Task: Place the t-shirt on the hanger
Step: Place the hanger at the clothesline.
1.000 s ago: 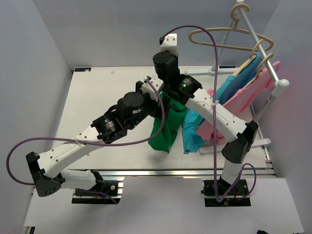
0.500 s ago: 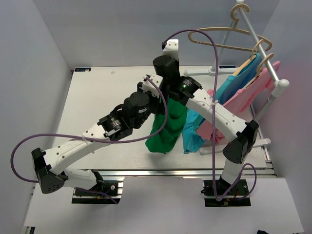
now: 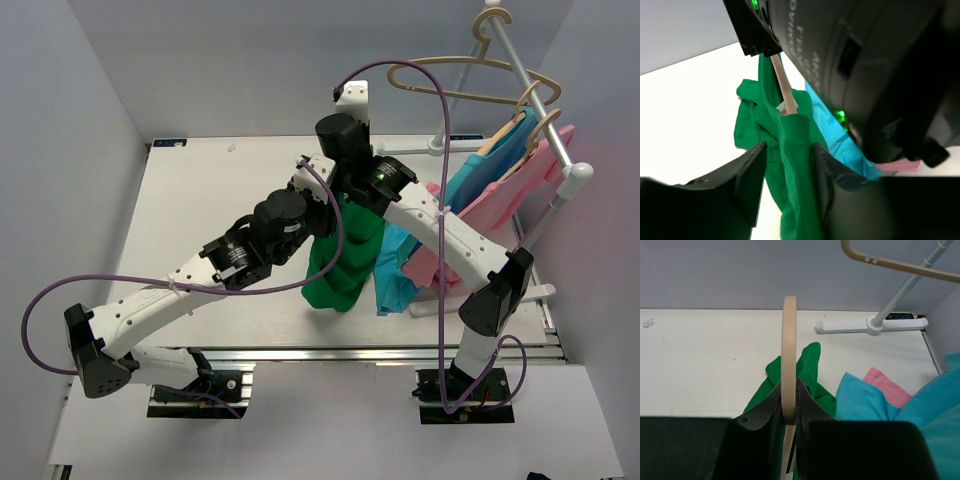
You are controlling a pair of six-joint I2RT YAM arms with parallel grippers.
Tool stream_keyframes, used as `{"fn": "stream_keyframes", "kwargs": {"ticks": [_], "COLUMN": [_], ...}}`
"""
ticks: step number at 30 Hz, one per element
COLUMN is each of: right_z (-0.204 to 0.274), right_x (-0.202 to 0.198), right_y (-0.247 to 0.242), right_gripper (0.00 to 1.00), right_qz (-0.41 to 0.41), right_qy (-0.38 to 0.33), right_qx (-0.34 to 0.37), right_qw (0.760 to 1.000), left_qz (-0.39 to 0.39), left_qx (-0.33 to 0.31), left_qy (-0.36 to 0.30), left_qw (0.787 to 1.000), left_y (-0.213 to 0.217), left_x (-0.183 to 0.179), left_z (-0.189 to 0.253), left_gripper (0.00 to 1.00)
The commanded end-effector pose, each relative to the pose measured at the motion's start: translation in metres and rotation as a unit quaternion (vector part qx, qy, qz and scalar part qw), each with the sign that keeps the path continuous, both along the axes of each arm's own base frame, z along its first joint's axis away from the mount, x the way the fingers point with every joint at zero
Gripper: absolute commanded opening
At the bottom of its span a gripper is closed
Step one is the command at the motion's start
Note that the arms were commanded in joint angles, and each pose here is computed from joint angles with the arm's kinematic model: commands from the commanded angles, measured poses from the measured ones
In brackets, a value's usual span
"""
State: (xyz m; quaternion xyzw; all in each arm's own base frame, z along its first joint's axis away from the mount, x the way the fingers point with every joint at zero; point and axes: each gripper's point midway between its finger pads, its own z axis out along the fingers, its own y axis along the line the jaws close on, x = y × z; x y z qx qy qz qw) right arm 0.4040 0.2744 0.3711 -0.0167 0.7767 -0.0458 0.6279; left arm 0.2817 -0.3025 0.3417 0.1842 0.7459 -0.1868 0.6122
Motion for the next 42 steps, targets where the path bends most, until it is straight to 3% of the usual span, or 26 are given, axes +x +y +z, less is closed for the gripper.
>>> {"fn": "stream_keyframes", "kwargs": {"ticks": [1, 6, 8, 14, 18, 19, 22, 23, 30, 37, 42], "right_z": [0.060, 0.059, 0.059, 0.051, 0.046, 0.047, 0.042, 0.041, 0.080, 0.152, 0.182], "right_x": [-0.015, -0.016, -0.017, -0.030, -0.046, -0.049, -0.063, -0.070, -0.099, -0.130, -0.166], "right_y": [-0.011, -0.008, -0.008, 0.000, 0.001, 0.000, -0.004, -0.005, -0.027, -0.123, -0.198], "right_gripper": [0.00, 0.00, 0.00, 0.03, 0.41, 0.58, 0.84, 0.88, 0.89, 0.89, 0.89], "right_qz": [0.006, 0.018, 0.020, 0.082, 0.129, 0.135, 0.158, 0.170, 0.202, 0.095, 0.014], "right_qy": [-0.051, -0.047, -0.045, -0.030, -0.023, -0.025, -0.019, -0.016, -0.054, -0.156, -0.231], "right_qx": [0.066, 0.071, 0.071, 0.068, 0.072, 0.076, 0.086, 0.090, 0.122, 0.136, 0.189], "right_qw": [0.996, 0.996, 0.996, 0.994, 0.989, 0.988, 0.984, 0.981, 0.970, 0.974, 0.954], "left_qz": [0.000, 0.006, 0.013, 0.049, 0.048, 0.051, 0.054, 0.056, 0.026, -0.054, -0.161], "left_qx": [0.054, 0.051, 0.051, 0.013, -0.007, -0.005, -0.004, 0.000, -0.015, -0.040, -0.032], "left_qy": [0.037, 0.035, 0.034, -0.017, -0.043, -0.046, -0.043, -0.041, -0.073, -0.158, -0.210], "left_qw": [0.998, 0.998, 0.998, 0.999, 0.998, 0.998, 0.998, 0.998, 0.997, 0.985, 0.964], "left_y": [0.007, 0.013, 0.015, 0.033, 0.037, 0.038, 0.034, 0.033, 0.028, 0.025, -0.004], "left_x": [-0.002, -0.003, -0.002, 0.002, 0.001, 0.002, 0.005, 0.006, 0.007, 0.022, 0.014], "left_z": [-0.038, -0.041, -0.040, -0.024, -0.005, -0.003, -0.006, -0.010, 0.003, 0.079, 0.116], "left_gripper": [0.48, 0.20, 0.00, 0.00, 0.00, 0.00, 0.00, 0.00, 0.00, 0.00, 0.00]}}
